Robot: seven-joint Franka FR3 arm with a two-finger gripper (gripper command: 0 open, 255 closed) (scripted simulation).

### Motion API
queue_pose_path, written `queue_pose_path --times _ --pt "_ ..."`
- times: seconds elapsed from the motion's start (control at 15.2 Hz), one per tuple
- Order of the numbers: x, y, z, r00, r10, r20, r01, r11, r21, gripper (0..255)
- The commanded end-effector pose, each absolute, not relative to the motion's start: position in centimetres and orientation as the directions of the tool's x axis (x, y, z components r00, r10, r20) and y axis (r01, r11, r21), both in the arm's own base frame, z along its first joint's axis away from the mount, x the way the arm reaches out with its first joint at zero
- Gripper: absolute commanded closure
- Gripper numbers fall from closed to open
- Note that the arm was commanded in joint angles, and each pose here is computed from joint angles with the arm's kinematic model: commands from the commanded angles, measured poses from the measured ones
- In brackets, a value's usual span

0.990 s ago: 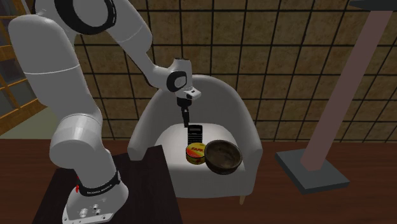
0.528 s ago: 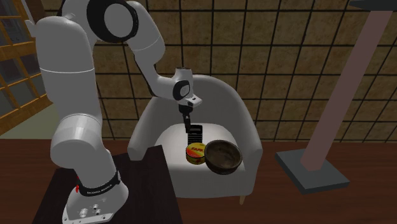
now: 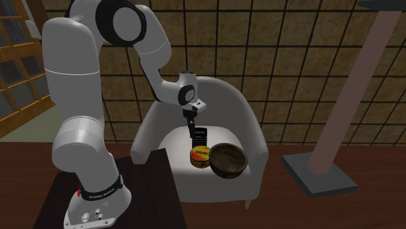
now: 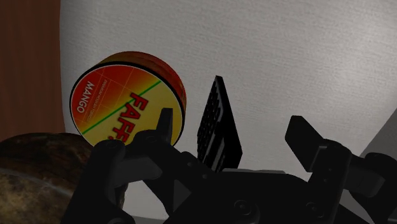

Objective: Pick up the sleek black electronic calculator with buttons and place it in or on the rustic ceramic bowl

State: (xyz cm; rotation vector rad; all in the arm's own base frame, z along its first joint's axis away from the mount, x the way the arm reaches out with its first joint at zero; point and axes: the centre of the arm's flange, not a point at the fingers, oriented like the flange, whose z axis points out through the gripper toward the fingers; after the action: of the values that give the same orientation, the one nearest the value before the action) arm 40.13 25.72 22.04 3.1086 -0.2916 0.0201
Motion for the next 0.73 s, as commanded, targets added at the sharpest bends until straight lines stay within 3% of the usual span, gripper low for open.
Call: queue_pose_path --times 0.0,0.07,0.66 --pt "40.14 25.72 22.03 0.982 -0.186 0.015 -0.186 -0.982 0.018 0" --pt "40.14 25.72 22.03 0.982 -0.186 0.015 -0.186 -0.982 0.018 255" --pt "40.14 25.72 22.03 0.982 -0.186 0.015 -0.186 -0.982 0.018 255"
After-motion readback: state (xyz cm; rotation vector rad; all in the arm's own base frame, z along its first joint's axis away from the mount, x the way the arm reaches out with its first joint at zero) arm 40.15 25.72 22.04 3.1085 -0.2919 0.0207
